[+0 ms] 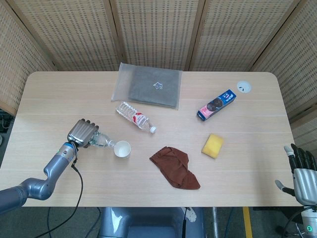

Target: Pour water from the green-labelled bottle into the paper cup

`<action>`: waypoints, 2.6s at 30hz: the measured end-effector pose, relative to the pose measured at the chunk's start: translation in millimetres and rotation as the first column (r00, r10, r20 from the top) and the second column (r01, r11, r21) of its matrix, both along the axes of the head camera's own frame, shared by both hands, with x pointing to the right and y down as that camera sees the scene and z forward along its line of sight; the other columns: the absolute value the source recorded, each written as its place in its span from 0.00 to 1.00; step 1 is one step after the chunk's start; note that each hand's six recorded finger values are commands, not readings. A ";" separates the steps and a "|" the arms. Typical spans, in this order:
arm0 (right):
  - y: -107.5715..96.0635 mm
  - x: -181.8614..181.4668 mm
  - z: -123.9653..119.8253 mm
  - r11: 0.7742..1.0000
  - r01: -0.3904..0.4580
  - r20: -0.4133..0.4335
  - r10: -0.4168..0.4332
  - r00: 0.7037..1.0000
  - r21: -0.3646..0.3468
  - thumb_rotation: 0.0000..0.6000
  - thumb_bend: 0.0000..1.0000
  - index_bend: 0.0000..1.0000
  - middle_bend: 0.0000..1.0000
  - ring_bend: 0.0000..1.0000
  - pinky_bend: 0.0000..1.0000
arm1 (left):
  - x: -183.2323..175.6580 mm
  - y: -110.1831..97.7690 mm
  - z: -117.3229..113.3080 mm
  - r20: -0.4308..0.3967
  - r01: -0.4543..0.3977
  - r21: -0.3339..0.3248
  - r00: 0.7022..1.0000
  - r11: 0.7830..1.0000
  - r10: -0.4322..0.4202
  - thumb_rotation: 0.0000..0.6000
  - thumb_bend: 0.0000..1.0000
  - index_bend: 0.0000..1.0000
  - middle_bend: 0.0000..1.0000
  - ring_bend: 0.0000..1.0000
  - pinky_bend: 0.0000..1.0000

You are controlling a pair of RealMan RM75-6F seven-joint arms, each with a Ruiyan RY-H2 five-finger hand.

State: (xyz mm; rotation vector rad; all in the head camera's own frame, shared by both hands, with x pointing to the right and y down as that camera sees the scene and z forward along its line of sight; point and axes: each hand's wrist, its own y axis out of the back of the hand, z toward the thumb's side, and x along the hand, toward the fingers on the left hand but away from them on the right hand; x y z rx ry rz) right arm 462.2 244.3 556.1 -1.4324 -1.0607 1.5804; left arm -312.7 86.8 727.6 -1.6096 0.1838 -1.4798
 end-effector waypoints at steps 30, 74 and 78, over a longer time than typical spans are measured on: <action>0.0 0.9 -0.9 1.000 -0.001 0.001 0.001 1.000 0.001 1.00 0.00 0.00 0.00 0.00 0.00 | 2.6 -0.7 -1.4 0.099 -0.052 0.047 0.994 0.998 0.048 1.00 0.65 0.67 0.49 0.34 0.39; 0.0 1.4 -1.6 1.000 -0.002 0.003 0.002 1.000 0.001 1.00 0.00 0.00 0.00 0.00 0.00 | 1.9 -11.3 -7.3 0.129 -0.043 0.103 0.991 0.994 0.030 1.00 0.66 0.68 0.50 0.34 0.39; 0.2 0.8 -0.9 1.000 -0.001 0.001 0.001 1.000 -0.001 1.00 0.00 0.00 0.00 0.00 0.00 | -2.5 -10.9 -5.4 0.076 0.025 0.070 0.997 0.997 -0.030 1.00 0.66 0.68 0.50 0.34 0.39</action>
